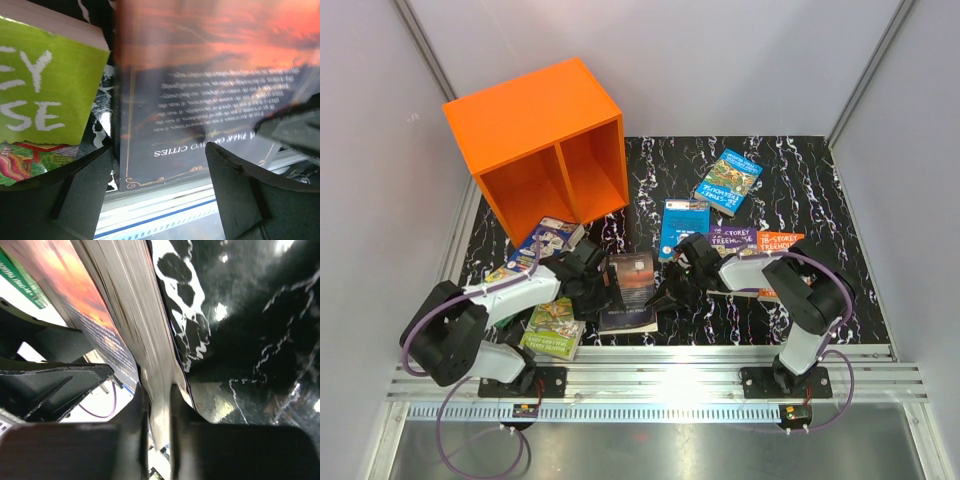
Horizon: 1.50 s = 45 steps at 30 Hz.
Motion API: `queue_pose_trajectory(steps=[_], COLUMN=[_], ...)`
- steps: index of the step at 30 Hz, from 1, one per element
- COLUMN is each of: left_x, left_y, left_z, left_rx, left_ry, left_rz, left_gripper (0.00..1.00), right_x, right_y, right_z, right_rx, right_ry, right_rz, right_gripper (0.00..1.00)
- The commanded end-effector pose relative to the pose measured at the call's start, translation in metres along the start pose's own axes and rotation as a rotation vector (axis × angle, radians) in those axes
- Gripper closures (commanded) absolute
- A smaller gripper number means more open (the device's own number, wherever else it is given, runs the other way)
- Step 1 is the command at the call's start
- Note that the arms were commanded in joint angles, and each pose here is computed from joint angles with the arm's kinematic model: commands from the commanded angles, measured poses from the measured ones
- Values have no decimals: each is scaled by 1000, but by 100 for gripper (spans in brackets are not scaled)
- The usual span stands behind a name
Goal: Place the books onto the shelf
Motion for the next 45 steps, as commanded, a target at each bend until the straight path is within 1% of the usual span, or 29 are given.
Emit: queue_pose_trajectory(steps=[1,2,4,5,6,7,8,9,10,11,12,14,15,16,18,19,21,22,23,25,27,31,36,38,40,41,42,43,45], left_x=[-20,-20,-20,-20,-18,-17,-17,-13,-10,-9,-7,-3,-4,-3,-1,0,3,5,7,9,11,11,11,10,9,9,8,9,8], left_y=[-32,-35,-45,-43,-51,-52,-50,-51,-55,-54,-54,-56,-54,-54,-55,-56,-57,-58,-59,-60,-59,-58,-53,-61,-68,-78,-82,-88,-96], left_z=[-41,-37,-17,-11,10,18,30,39,59,69,77,99,104,111,133,142,165,171,180,183,186,198,209,214,213,223,225,231,231], left_rx=[-343,-370,-442,-428,-485,-488,-469,-466,-510,-500,-503,-552,-554,-566,-604,-615,-637,-641,-647,-637,-629,-649,-655,-739,-810,-902,-939,-995,-1031], left_ry=[18,13,-13,-23,-69,-95,-114,-158,-210,-227,-254,-304,-312,-325,-380,-403,-463,-479,-498,-504,-510,-549,-596,-593,-581,-583,-577,-585,-543], left_rz=[-52,-57,-87,-89,-111,-118,-120,-118,-131,-130,-126,-113,-105,-99,-85,-85,-86,-86,-93,-94,-86,-70,-56,-56,-54,-60,-66,-76,-106], left_gripper=[20,20,20,20,18,16,12,7,4,2,1,1,1,1,1,1,1,1,1,1,1,1,1,1,1,1,1,2,3], right_x=[7,6,4,1,-1,-3,-7,-10,-13,-18,-22,-29,-32,-32,-38,-38,-43,-46,-49,-55,-58,-73,-86,-90,-91,-92,-89,-91,-89], right_y=[-1,6,15,26,31,38,54,52,60,76,75,99,100,118,130,150,160,177,183,204,211,231,238,240,233,235,227,226,227], right_z=[-46,-41,-33,-23,-16,-8,8,17,26,46,55,85,93,108,131,148,165,180,189,209,220,252,270,271,263,262,252,254,250], right_rx=[37,60,88,113,122,133,168,129,135,173,147,196,174,204,196,229,217,254,262,312,322,413,498,540,563,604,599,628,672], right_ry=[-107,-112,-111,-119,-122,-130,-155,-157,-174,-205,-212,-253,-257,-289,-315,-346,-353,-374,-381,-402,-408,-451,-456,-438,-400,-397,-380,-384,-386], right_rz=[8,25,51,69,81,105,141,129,161,197,191,239,234,269,294,345,372,411,421,455,462,480,466,479,439,442,397,394,374], right_gripper=[95,100,100,100,100,100,100,100,100,100,100,100,100,100,100,100,100,100,100,100,100,100,100,100,100,100,100,100,100])
Point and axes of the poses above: each gripper's point midway between its finger pads, its own z axis back along the fingers, its own y axis along the line the jaws close on, x = y × z, the point moved 6 cm from there along z, back along the fingers
